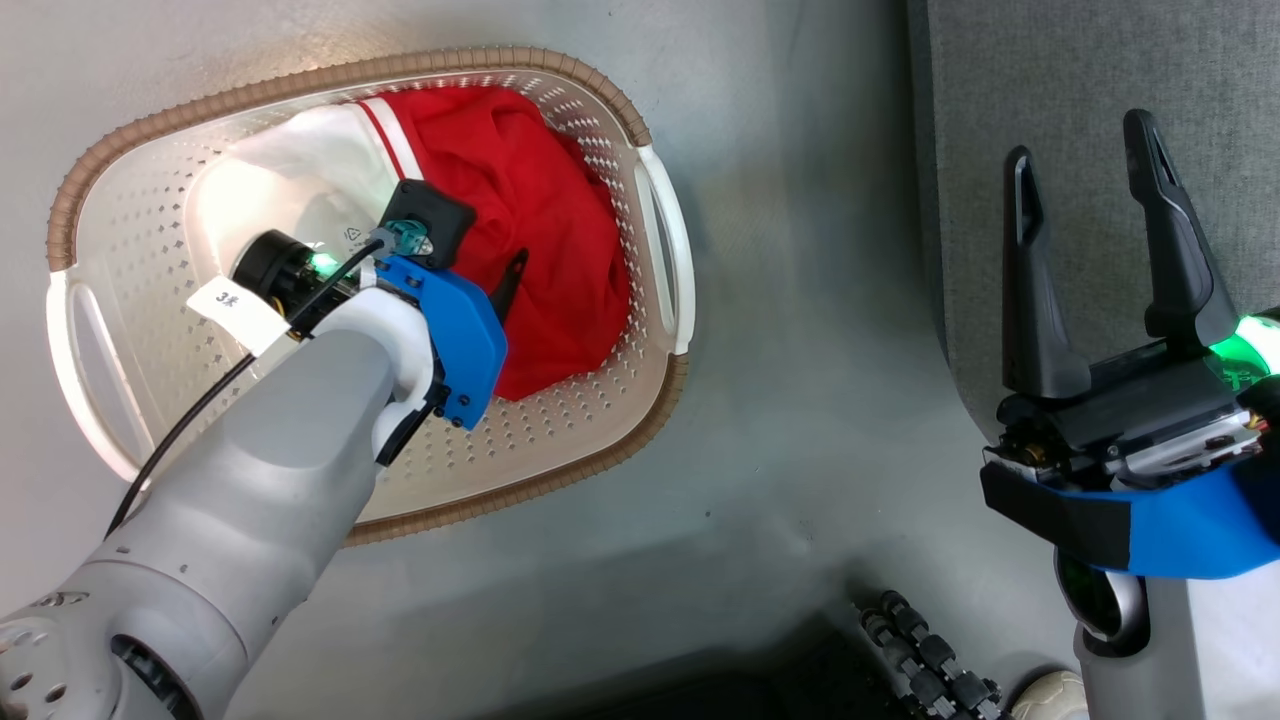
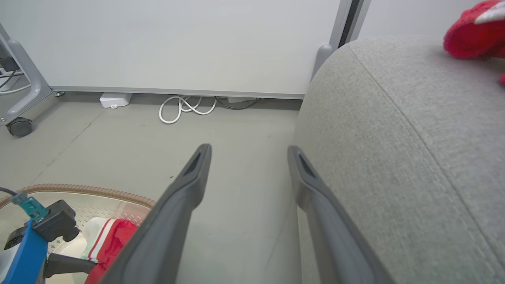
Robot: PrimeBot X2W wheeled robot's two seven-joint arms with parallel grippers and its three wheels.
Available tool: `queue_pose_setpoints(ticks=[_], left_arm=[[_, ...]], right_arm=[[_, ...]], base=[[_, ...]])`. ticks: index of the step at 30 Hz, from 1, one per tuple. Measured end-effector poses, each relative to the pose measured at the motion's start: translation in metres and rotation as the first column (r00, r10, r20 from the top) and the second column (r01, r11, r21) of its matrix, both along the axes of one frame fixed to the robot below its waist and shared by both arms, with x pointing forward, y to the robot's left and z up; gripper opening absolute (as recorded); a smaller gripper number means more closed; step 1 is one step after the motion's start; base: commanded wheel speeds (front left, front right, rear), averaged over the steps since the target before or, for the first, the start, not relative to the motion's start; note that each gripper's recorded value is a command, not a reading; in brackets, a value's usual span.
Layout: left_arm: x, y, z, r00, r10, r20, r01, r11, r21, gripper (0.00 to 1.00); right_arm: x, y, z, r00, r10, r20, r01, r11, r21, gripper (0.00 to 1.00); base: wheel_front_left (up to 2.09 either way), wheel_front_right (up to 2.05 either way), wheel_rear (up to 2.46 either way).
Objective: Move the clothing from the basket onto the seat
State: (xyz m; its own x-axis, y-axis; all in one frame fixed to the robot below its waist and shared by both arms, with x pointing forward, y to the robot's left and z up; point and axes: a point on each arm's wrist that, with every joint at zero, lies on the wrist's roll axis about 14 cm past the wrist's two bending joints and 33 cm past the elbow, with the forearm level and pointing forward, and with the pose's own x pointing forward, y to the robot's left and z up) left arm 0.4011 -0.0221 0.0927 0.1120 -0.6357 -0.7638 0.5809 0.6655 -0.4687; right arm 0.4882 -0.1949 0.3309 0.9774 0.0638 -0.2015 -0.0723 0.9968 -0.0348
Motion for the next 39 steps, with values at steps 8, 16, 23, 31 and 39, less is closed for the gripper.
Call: queue_pose_setpoints(ticks=[8,16,23,31,39], left_arm=[[-0.005,-0.002,-0.001,0.999,-0.032,-0.017,0.032,0.999,0.024,0.00],[-0.012,0.001,-0.001,0.998,-0.064,-0.012,0.064,0.997,0.037,0.00],[-0.008,-0.002,0.006,0.998,-0.062,0.016,0.061,0.998,0.014,0.00],[-0.006,-0.005,0.027,0.997,-0.043,0.069,0.045,0.998,-0.032,0.00],[-0.005,-0.001,0.062,0.990,-0.011,0.142,0.021,0.998,-0.063,0.00]], right_arm=[[-0.004,-0.002,0.002,1.000,-0.008,-0.002,0.008,1.000,-0.001,1.00],[-0.003,-0.001,0.001,1.000,-0.006,-0.001,0.006,1.000,0.004,1.00],[0.005,0.003,0.007,1.000,0.002,0.025,-0.002,1.000,0.017,1.00],[0.017,0.009,0.021,0.997,0.015,0.071,-0.018,0.999,0.036,1.00],[0.022,0.017,0.046,0.992,0.027,0.121,-0.035,0.998,0.059,1.00]], base=[[0.00,0.00,0.00],[0.00,0.00,0.00],[0.00,0.00,0.00],[0.00,0.00,0.00],[0.00,0.00,0.00]])
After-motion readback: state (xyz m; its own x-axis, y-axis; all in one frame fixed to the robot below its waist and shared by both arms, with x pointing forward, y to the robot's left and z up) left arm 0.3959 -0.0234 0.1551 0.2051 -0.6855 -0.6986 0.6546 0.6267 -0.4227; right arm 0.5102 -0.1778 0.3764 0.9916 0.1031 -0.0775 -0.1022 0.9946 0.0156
